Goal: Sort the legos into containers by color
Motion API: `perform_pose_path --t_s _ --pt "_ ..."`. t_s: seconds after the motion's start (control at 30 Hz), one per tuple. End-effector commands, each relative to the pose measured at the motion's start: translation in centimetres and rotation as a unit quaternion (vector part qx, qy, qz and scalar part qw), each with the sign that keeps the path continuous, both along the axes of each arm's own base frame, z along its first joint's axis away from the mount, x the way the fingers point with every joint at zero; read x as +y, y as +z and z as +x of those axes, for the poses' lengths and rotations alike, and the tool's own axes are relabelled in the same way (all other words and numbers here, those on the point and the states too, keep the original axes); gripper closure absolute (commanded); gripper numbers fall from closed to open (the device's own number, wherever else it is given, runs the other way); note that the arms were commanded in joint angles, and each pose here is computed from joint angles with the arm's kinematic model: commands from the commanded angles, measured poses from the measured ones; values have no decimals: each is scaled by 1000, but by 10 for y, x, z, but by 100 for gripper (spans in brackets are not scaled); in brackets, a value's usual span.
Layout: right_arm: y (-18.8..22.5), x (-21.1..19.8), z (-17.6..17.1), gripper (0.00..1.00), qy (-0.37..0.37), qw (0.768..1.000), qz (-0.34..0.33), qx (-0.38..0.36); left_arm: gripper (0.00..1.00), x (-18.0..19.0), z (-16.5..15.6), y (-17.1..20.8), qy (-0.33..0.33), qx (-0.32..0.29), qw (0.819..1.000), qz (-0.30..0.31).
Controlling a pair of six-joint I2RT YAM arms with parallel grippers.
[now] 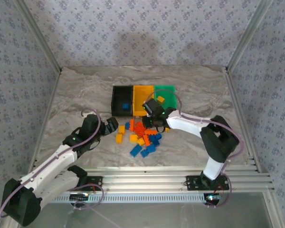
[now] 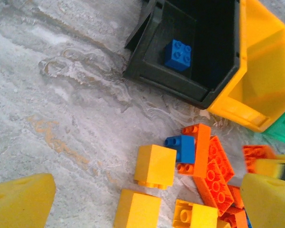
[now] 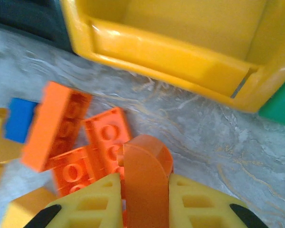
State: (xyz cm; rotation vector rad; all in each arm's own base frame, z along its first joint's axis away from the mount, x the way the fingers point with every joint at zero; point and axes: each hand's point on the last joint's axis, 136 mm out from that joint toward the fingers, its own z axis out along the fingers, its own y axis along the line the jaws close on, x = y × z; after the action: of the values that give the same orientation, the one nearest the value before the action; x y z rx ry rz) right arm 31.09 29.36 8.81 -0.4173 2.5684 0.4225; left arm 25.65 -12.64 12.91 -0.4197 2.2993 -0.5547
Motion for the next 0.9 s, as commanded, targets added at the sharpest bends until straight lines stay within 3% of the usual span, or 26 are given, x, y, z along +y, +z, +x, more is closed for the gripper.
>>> perform_pose_path --t_s 0.0,0.2,0.5,0.7,0.87 --pt "45 -1 5 80 -16 999 34 -38 0 0 -5 -6 -3 11 1000 -6" --pt "79 5 52 80 -74 993 55 -71 0 1 -9 -6 -2 8 1000 -14" --pt "52 11 125 75 -138 988 47 -53 0 7 -17 -2 3 2 1000 -19" --pt "59 9 136 43 -153 985 57 -46 0 8 -18 -3 1 4 1000 -15" --pt "90 -11 117 35 -176 979 73 -73 0 7 -17 -3 -2 1 1000 -16"
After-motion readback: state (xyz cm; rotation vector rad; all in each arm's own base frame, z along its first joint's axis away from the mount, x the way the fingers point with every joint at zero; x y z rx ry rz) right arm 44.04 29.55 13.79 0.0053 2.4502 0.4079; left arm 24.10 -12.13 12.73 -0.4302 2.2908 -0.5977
